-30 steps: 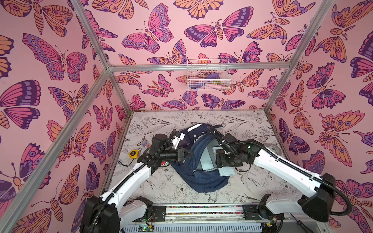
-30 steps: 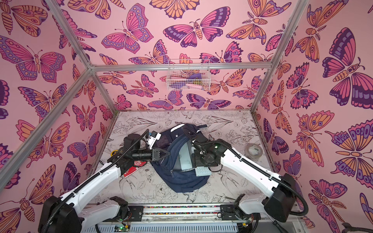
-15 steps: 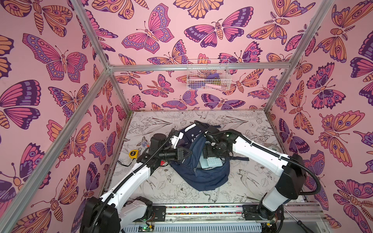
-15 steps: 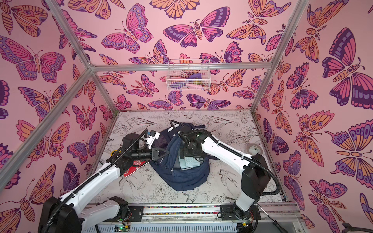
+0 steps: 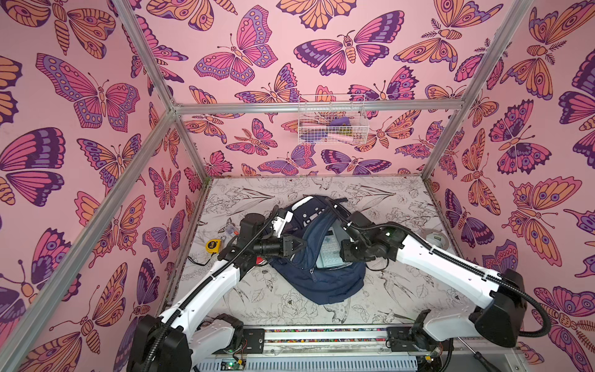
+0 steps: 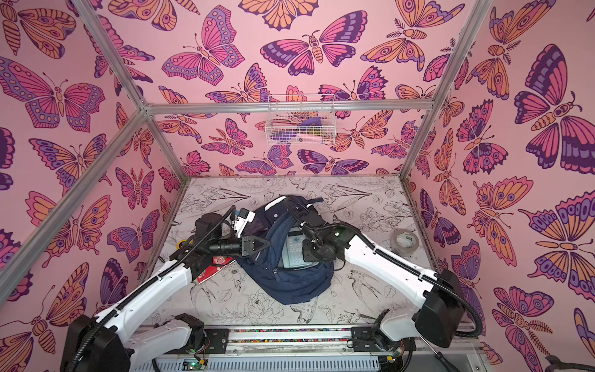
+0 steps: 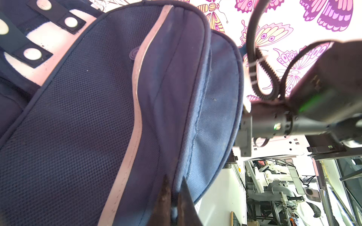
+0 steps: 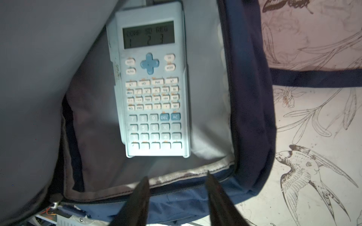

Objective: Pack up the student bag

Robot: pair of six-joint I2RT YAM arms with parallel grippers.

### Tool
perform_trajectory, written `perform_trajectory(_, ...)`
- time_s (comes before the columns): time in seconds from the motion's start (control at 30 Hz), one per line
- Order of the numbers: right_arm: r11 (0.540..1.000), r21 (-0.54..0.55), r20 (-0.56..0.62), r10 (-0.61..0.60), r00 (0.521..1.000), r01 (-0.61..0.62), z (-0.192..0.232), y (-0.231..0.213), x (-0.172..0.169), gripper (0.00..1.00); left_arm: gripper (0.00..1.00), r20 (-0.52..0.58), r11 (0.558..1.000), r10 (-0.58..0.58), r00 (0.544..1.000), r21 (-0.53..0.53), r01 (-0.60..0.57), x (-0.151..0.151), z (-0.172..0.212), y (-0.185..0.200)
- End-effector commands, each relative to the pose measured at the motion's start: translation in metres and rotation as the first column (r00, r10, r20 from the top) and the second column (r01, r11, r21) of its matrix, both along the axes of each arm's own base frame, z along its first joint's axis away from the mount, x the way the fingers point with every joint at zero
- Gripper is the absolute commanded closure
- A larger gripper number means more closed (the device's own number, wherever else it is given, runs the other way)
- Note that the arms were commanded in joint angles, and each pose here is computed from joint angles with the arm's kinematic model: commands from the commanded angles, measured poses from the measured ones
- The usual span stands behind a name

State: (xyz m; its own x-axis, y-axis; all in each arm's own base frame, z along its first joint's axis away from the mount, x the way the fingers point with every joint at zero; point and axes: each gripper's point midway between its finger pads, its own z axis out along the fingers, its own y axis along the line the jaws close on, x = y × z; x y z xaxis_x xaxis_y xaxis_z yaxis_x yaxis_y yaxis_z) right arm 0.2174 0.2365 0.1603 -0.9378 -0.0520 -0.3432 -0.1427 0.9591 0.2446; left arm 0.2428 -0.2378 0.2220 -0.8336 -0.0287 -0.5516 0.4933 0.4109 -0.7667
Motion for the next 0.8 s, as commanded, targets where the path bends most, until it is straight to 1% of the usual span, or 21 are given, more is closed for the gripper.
perform_trajectory(0.0, 0.987, 0.098, 0.106, 0.114, 0.988, -0.125, 0.024, 0.028, -0.019, 0.62, 1.00, 0.116, 0.997, -0.035, 0.993, -0.062, 0.042, -0.002, 0.029, -0.003)
perform_trajectory(0.03, 0.982, 0.102, 0.144, 0.144, 0.979, -0.159, 0.030, 0.033, -0.025, 0.61, 1.00, 0.111, 0.997, -0.036, 0.993, -0.062, 0.043, -0.002, 0.028, -0.003)
perform_trajectory(0.13, 0.972, 0.072, 0.207, 0.206, 0.956, -0.225, 0.034, 0.042, -0.043, 0.54, 1.00, 0.091, 0.997, -0.039, 0.995, -0.060, 0.045, -0.001, 0.024, -0.004)
perform_trajectory(0.17, 0.974, 0.032, 0.233, 0.211, 0.949, -0.225, 0.035, 0.041, -0.045, 0.51, 1.00, 0.079, 0.997, -0.042, 0.996, -0.061, 0.047, 0.000, 0.022, -0.005)
perform_trajectory(0.23, 0.981, -0.038, 0.275, 0.191, 0.942, -0.188, 0.040, 0.034, -0.043, 0.40, 1.00, 0.058, 0.996, -0.053, 0.997, -0.064, 0.057, 0.000, 0.020, -0.007)
perform_trajectory(0.3, 0.986, -0.039, 0.299, 0.164, 0.940, -0.160, 0.048, 0.032, -0.040, 0.30, 1.00, 0.038, 0.995, -0.072, 0.997, -0.065, 0.074, -0.002, 0.017, -0.011)
perform_trajectory(0.37, 0.991, -0.013, 0.324, 0.133, 0.937, -0.136, 0.056, 0.030, -0.037, 0.20, 1.00, 0.024, 0.993, -0.095, 0.995, -0.064, 0.097, -0.005, 0.014, -0.017)
perform_trajectory(0.4, 0.990, 0.001, 0.329, 0.130, 0.936, -0.138, 0.058, 0.032, -0.037, 0.19, 1.00, 0.016, 0.993, -0.104, 0.994, -0.062, 0.105, -0.008, 0.012, -0.020)
perform_trajectory(0.43, 0.990, 0.011, 0.327, 0.128, 0.936, -0.140, 0.057, 0.033, -0.038, 0.18, 0.95, 0.009, 0.992, -0.113, 0.994, -0.060, 0.113, -0.010, 0.011, -0.024)
perform_trajectory(0.5, 0.990, 0.016, 0.316, 0.128, 0.940, -0.140, 0.053, 0.034, -0.039, 0.17, 0.79, -0.009, 0.996, -0.091, 0.996, -0.026, 0.090, -0.013, 0.004, -0.025)
perform_trajectory(0.53, 0.990, 0.013, 0.306, 0.129, 0.943, -0.140, 0.049, 0.033, -0.040, 0.17, 0.71, -0.013, 0.999, -0.054, 0.998, 0.005, 0.054, -0.011, 0.001, -0.022)
perform_trajectory(0.57, 0.990, 0.010, 0.299, 0.128, 0.946, -0.138, 0.046, 0.033, -0.041, 0.18, 0.64, -0.037, 0.999, 0.007, 0.999, 0.045, -0.006, -0.008, -0.007, -0.014)
perform_trajectory(0.6, 0.991, 0.007, 0.291, 0.127, 0.948, -0.135, 0.043, 0.032, -0.042, 0.18, 0.59, -0.059, 0.994, 0.072, 0.996, 0.089, -0.066, -0.006, -0.015, -0.006)
perform_trajectory(0.63, 0.991, 0.006, 0.284, 0.125, 0.951, -0.132, 0.039, 0.032, -0.043, 0.20, 0.55, -0.081, 0.981, 0.143, 0.986, 0.147, -0.130, -0.006, -0.024, 0.006)
perform_trajectory(0.67, 0.991, 0.008, 0.277, 0.127, 0.952, -0.135, 0.036, 0.032, -0.044, 0.23, 0.53, -0.088, 0.968, 0.186, 0.978, 0.185, -0.168, -0.009, -0.028, 0.015)
perform_trajectory(0.77, 0.990, 0.021, 0.266, 0.128, 0.955, -0.139, 0.032, 0.034, -0.046, 0.31, 0.51, -0.098, 0.943, 0.257, 0.961, 0.243, -0.227, -0.028, -0.033, 0.038)
